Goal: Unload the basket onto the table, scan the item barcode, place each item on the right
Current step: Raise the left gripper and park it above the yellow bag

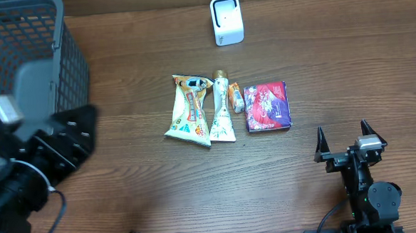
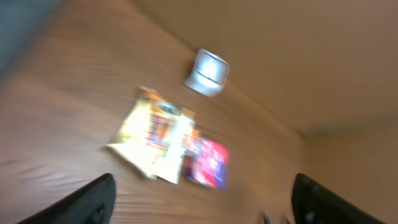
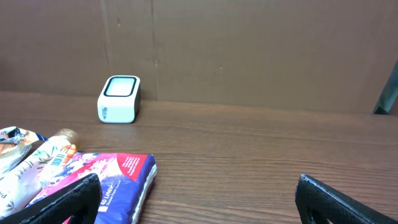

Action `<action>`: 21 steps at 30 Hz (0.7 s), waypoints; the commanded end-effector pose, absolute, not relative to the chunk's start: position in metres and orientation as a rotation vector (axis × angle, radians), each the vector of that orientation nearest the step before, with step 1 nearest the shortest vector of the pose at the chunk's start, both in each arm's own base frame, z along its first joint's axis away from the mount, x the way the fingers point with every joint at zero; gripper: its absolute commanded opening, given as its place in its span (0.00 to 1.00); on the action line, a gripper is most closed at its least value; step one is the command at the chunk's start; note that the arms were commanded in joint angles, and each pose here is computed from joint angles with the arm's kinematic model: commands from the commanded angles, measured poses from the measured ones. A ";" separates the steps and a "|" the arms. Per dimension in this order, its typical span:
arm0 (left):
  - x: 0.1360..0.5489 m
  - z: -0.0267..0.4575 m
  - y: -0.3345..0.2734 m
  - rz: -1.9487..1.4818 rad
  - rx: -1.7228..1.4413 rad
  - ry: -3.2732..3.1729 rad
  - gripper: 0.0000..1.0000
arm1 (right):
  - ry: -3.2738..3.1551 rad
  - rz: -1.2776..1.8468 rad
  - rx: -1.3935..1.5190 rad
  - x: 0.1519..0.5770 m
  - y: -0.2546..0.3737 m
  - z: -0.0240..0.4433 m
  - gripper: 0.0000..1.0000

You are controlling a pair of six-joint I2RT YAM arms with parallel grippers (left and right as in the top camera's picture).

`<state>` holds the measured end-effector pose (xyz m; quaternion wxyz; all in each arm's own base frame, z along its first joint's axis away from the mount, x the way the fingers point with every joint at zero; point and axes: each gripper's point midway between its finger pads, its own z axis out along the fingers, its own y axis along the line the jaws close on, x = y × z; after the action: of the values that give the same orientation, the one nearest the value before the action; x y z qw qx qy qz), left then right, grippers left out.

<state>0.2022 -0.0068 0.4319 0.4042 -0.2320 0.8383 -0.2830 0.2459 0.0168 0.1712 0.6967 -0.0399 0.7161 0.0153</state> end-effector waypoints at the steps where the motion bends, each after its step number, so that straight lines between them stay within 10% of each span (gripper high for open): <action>1: 0.189 0.456 -0.058 -0.893 -0.177 2.070 0.88 | 1.591 0.035 -0.091 0.246 0.018 0.170 1.00; 12: 0.216 0.442 -0.055 -0.692 -0.050 2.155 1.00 | 1.591 0.035 -0.091 0.246 0.018 0.170 1.00; 21: 0.300 0.408 0.056 -0.177 -0.579 2.183 1.00 | 1.591 0.035 -0.091 0.246 0.018 0.170 1.00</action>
<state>0.2803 0.0094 0.4274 0.4411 -0.1348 0.8723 -0.1620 0.2459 0.0168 0.1711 0.6966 -0.0399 0.7162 0.0153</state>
